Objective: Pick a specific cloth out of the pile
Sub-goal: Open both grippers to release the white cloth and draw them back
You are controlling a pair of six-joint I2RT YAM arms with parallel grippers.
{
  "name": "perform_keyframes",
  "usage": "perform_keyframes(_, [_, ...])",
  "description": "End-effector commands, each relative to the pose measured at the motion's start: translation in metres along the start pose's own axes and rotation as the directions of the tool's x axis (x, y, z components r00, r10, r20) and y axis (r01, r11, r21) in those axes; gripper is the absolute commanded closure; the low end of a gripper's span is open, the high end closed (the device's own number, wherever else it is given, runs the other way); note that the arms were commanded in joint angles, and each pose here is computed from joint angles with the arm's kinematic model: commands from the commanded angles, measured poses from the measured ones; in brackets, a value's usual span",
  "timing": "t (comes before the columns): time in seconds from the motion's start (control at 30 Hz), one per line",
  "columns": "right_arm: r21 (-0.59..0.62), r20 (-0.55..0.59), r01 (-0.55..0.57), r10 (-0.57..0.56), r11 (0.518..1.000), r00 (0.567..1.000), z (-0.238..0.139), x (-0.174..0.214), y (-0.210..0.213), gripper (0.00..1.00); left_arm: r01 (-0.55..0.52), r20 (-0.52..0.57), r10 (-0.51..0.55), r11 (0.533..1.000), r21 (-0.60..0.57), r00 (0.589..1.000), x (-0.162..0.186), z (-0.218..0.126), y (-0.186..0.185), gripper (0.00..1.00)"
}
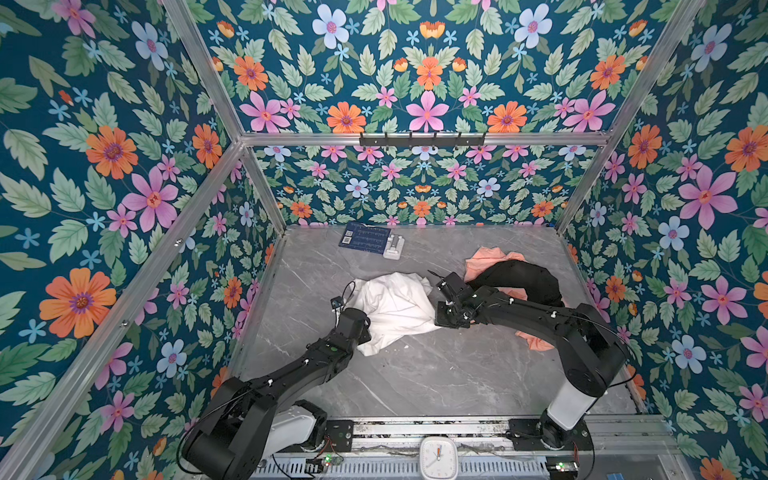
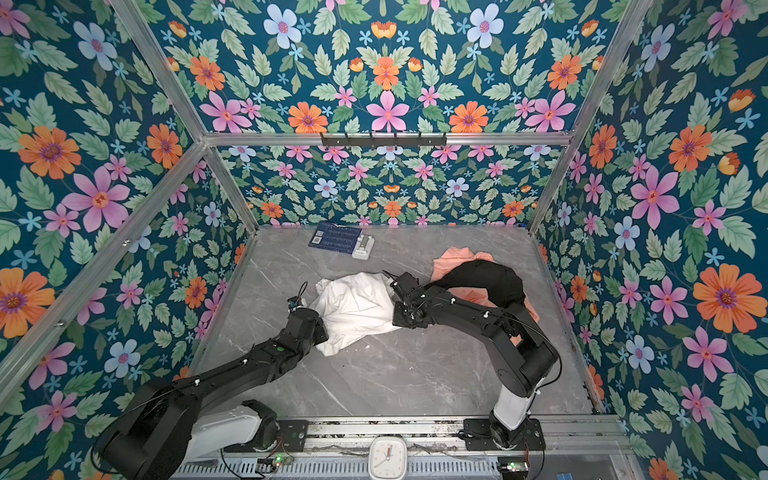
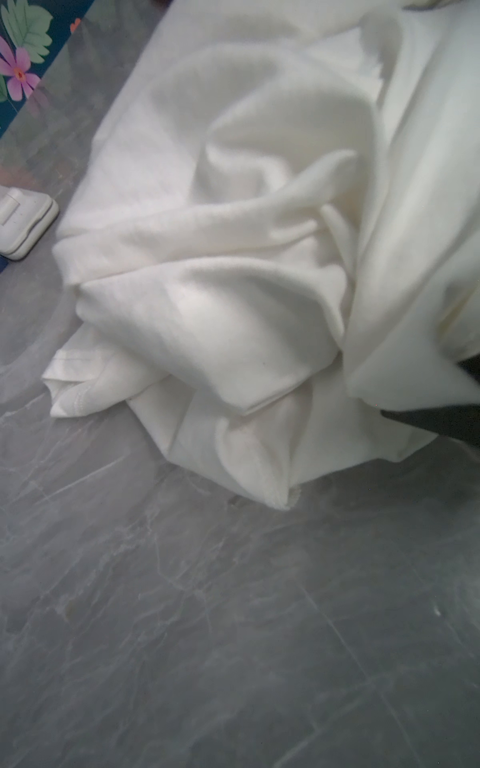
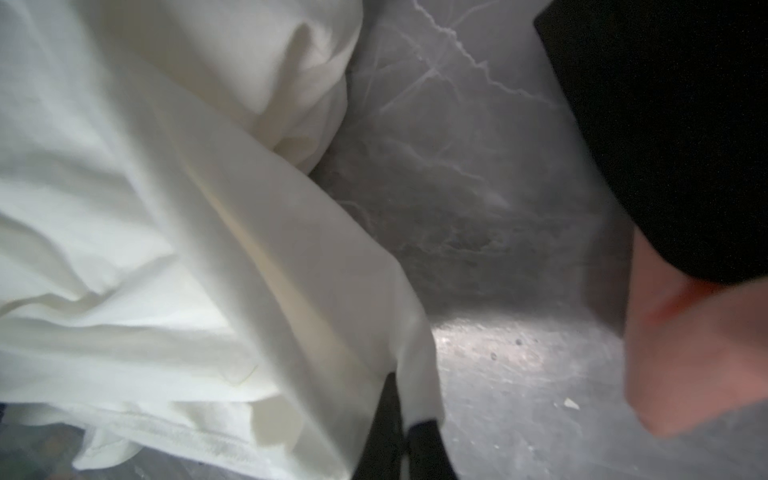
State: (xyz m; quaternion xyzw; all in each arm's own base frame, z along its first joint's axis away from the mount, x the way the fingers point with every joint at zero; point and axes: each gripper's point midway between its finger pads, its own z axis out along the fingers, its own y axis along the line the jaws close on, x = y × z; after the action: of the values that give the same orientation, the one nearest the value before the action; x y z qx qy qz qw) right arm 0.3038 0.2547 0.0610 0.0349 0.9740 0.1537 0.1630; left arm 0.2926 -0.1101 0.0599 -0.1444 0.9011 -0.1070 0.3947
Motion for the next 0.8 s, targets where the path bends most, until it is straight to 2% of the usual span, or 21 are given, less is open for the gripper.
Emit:
perform_keyframes(0.0, [0.02, 0.051, -0.027, 0.026, 0.999, 0.998, -0.004, -0.003, -0.009, 1.0, -0.012, 0.042, 0.009, 0.998, 0.057, 0.999, -0.015, 0.002, -0.017, 1.0])
perform_keyframes(0.17, [-0.008, 0.113, -0.04, 0.04, 0.999, 0.993, -0.026, -0.005, -0.012, 1.0, -0.039, 0.047, 0.035, 0.995, 0.095, 0.998, -0.021, 0.005, -0.03, 1.0])
perform_keyframes(0.2, [-0.02, 0.124, -0.035, 0.038, 0.999, 0.992, -0.031, -0.005, -0.01, 0.91, -0.048, 0.052, 0.043, 0.994, 0.098, 0.998, -0.023, 0.004, -0.032, 0.94])
perform_keyframes(0.3, [-0.06, 0.197, -0.013, 0.024, 0.998, 0.98, -0.052, -0.014, -0.004, 0.51, -0.085, 0.097, 0.078, 0.994, 0.075, 0.992, -0.039, -0.007, -0.031, 0.3])
perform_keyframes(0.33, [-0.081, 0.237, 0.008, 0.011, 0.997, 0.971, -0.062, -0.018, -0.001, 0.41, -0.097, 0.129, 0.09, 0.994, 0.044, 0.987, -0.048, -0.015, -0.027, 0.08])
perform_keyframes(0.37, [-0.106, 0.287, 0.039, -0.007, 0.994, 0.958, -0.073, -0.024, 0.003, 0.19, -0.105, 0.164, 0.1, 0.994, 0.024, 0.981, -0.058, -0.023, -0.024, 0.0])
perform_keyframes(0.4, [-0.109, 0.359, 0.087, -0.042, 0.99, 0.932, -0.087, -0.03, 0.005, 0.01, -0.117, 0.207, 0.115, 0.993, -0.005, 0.972, -0.07, -0.034, -0.02, 0.0])
perform_keyframes(0.47, [-0.045, 0.526, 0.203, -0.149, 0.978, 0.837, -0.118, -0.043, 0.003, 0.01, -0.136, 0.286, 0.143, 0.99, -0.047, 0.947, -0.09, -0.056, -0.013, 0.0])
perform_keyframes(0.53, [0.046, 0.649, 0.314, -0.267, 0.948, 0.712, -0.14, -0.049, -0.004, 0.01, -0.157, 0.369, 0.183, 0.983, -0.098, 0.911, -0.107, -0.078, -0.002, 0.0])
perform_keyframes(0.63, [0.209, 0.745, 0.356, -0.384, 0.911, 0.545, -0.166, -0.052, -0.031, 0.01, -0.111, 0.477, 0.174, 0.981, -0.158, 0.862, -0.114, -0.094, 0.02, 0.0])
perform_keyframes(0.67, [0.257, 0.757, 0.362, -0.419, 0.896, 0.501, -0.168, -0.052, -0.041, 0.01, -0.131, 0.505, 0.205, 0.975, -0.177, 0.838, -0.115, -0.097, 0.024, 0.0])
perform_keyframes(0.7, [0.293, 0.767, 0.354, -0.439, 0.888, 0.468, -0.169, -0.052, -0.053, 0.01, -0.189, 0.524, 0.254, 0.966, -0.174, 0.813, -0.114, -0.1, 0.021, 0.0])
perform_keyframes(0.73, [0.307, 0.776, 0.322, -0.431, 0.896, 0.459, -0.17, -0.053, -0.068, 0.01, -0.239, 0.521, 0.269, 0.963, -0.125, 0.81, -0.109, -0.101, 0.014, 0.0])
perform_keyframes(0.77, [0.309, 0.778, 0.289, -0.416, 0.906, 0.472, -0.171, -0.054, -0.08, 0.01, -0.297, 0.52, 0.277, 0.954, -0.046, 0.808, -0.105, -0.103, -0.001, 0.0])
